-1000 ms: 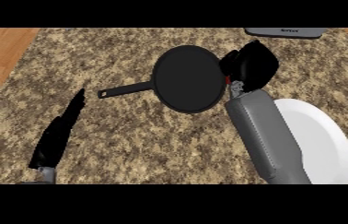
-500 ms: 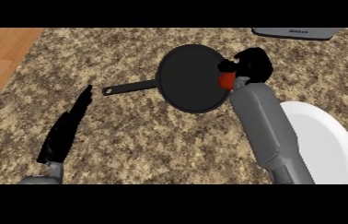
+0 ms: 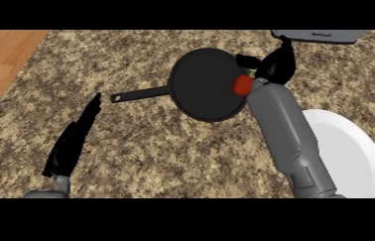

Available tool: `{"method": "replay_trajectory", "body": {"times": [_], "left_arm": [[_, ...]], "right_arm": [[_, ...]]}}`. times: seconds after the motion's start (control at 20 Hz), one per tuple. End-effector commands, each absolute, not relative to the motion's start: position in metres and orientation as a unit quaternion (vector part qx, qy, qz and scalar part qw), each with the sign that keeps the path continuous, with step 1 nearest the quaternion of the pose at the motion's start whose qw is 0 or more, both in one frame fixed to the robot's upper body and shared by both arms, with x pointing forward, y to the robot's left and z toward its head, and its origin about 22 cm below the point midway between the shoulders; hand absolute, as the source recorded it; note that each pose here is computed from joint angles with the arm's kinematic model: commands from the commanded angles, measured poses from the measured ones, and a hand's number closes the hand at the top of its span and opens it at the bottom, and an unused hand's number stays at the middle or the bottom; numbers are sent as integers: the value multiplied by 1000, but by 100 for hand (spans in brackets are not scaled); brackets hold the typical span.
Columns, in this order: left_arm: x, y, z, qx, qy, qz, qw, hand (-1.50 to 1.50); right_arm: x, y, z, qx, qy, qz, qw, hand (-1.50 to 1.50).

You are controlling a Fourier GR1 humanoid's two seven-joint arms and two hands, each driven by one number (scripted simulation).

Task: Pick the bell pepper from the plate and place it in the pan

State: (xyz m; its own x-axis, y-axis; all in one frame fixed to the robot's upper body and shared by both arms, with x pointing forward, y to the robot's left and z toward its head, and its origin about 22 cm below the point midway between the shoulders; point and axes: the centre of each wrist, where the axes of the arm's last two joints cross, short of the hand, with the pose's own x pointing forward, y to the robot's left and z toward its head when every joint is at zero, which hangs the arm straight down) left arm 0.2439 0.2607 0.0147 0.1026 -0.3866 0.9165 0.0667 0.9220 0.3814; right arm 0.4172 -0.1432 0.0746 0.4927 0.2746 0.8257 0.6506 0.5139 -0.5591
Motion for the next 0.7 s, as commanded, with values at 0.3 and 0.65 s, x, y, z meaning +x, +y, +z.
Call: {"method": "replay_trajectory", "body": {"times": [0.3, 0.65], "left_arm": [[236, 276, 10, 135, -637, -129, 748, 0], [224, 290, 1, 164, -622, -116, 757, 0]], "right_arm": [[416, -157, 50, -505, -508, -355, 601, -150], [380, -167, 6, -522, -513, -360, 579, -150]]}}
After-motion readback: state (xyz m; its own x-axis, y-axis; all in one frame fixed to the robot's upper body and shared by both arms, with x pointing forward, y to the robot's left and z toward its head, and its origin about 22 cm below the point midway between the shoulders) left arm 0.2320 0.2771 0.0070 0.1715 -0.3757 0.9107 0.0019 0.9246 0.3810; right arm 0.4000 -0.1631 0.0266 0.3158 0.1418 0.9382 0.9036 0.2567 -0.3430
